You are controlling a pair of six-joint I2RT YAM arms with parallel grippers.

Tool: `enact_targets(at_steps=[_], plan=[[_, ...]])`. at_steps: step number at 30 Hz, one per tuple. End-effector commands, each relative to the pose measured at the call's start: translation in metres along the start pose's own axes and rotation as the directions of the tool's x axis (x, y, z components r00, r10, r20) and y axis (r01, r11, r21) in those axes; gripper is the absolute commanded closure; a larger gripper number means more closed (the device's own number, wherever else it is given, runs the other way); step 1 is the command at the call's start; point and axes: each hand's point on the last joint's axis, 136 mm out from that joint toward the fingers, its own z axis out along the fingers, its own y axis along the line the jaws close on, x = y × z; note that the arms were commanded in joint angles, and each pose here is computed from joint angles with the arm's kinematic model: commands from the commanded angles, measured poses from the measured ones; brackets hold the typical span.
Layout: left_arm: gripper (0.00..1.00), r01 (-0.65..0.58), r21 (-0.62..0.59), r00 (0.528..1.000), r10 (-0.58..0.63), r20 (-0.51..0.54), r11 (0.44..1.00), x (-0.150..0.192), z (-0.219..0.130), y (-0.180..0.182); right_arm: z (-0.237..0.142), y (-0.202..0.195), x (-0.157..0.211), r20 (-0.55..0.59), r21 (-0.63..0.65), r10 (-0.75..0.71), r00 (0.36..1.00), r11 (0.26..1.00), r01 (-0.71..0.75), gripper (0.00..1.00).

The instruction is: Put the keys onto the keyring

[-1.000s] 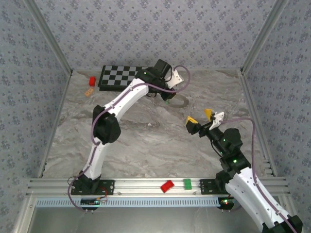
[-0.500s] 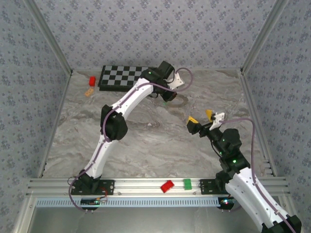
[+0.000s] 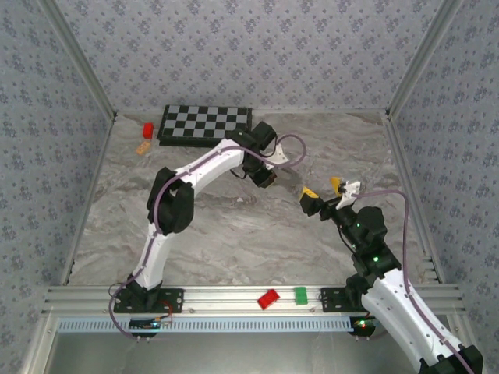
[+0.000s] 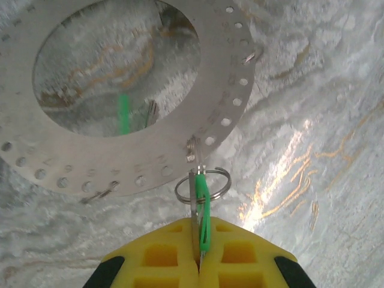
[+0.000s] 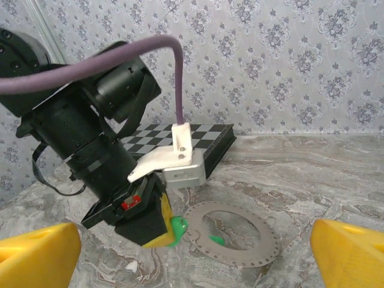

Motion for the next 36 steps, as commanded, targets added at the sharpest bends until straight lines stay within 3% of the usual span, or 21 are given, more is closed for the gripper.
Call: enact_targets(at_steps=[1, 20, 36], plan=[[1.0, 0.014, -0.009, 0.999, -0.013, 0.052, 1.0, -0.001, -0.016, -0.007, 0.0, -0.003, -0.004, 0.029, 0.013, 0.011, 1.0, 1.0, -0.012, 0.0], [1.0, 0.122, -0.001, 0.985, -0.121, -0.122, 0.993, 0.076, 0.014, -0.016, 0.0, -0.003, -0.004, 0.037, 0.006, 0.019, 0.999, 1.0, -0.02, 0.0], [0.97, 0.174, -0.007, 0.973, -0.173, -0.152, 0.985, 0.108, 0.018, -0.024, 0.001, -0.002, -0.004, 0.036, -0.003, 0.026, 0.999, 1.0, -0.025, 0.0]])
